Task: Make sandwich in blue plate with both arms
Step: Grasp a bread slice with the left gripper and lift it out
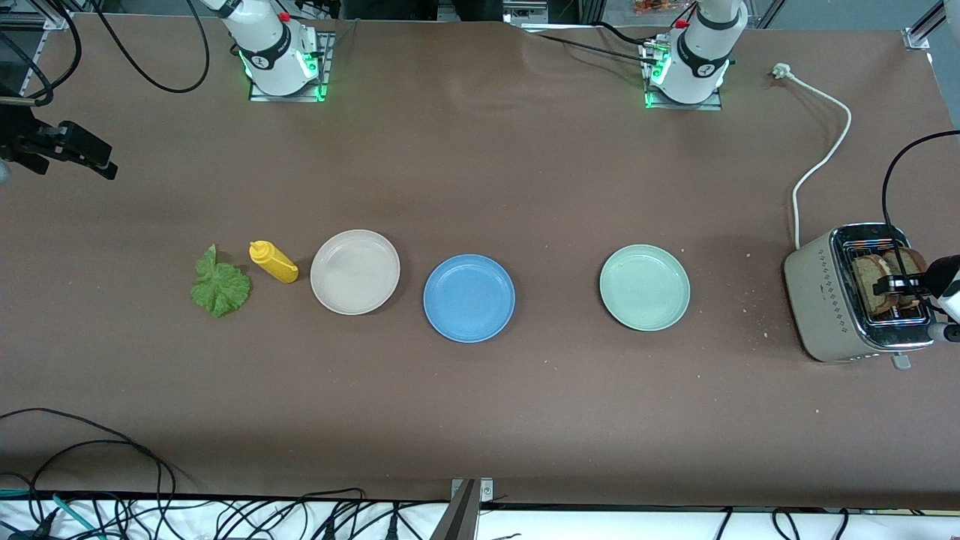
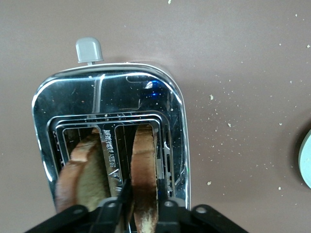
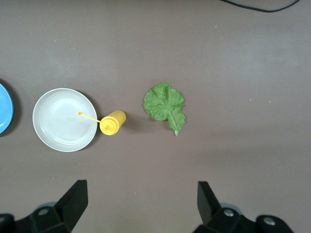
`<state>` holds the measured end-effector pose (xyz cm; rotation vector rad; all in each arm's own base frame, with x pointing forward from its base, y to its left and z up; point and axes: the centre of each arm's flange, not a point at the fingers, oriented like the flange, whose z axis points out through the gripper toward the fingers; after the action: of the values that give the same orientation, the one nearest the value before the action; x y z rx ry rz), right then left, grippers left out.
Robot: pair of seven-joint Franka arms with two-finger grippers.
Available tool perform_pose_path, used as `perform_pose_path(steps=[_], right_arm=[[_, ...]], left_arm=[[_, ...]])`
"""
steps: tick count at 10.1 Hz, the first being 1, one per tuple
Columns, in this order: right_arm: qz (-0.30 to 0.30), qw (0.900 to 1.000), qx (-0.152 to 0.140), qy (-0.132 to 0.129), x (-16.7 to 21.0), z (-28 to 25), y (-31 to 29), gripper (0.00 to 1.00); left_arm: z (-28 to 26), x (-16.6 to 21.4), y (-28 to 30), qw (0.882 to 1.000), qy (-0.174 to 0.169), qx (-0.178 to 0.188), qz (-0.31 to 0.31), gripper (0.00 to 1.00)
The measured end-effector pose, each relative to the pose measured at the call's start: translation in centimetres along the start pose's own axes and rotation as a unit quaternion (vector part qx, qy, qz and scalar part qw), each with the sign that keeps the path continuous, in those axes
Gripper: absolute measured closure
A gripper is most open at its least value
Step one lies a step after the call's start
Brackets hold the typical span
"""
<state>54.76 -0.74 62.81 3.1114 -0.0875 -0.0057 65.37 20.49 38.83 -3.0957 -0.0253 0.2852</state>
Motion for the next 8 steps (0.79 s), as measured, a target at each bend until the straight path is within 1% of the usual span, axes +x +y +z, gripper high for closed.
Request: perform_pose_path(steps=[1,2,4,5,6,8], right_arm=[[0.0,1.0,0.0,0.0,0.0,0.0,0.0,0.0],[0.0,1.0,0.0,0.0,0.0,0.0,0.0,0.0],[0.0,1.0,0.0,0.0,0.0,0.0,0.0,0.0],[0.0,1.0,0.0,0.0,0.0,0.0,0.0,0.0],[0.0,1.0,0.0,0.0,0.0,0.0,0.0,0.0],[0.0,1.0,0.0,0.0,0.0,0.0,0.0,0.0]], left_arm=[[-0.1,0.0,0.0,1.0,0.001,0.0,0.0,0.84],[-0.7,0.1,0.1,1.0,0.007,0.001,0.006,0.88],[-3.5,-0.5,0.6,0.999,0.024,0.006,0.034,0.88],[-4.9,-1.2,1.1,0.999,0.022,0.005,0.042,0.89],[-6.5,-1.9,1.6,0.999,0.024,0.006,0.046,0.92],[-10.0,-3.3,3.3,0.998,0.027,0.005,0.059,0.92]])
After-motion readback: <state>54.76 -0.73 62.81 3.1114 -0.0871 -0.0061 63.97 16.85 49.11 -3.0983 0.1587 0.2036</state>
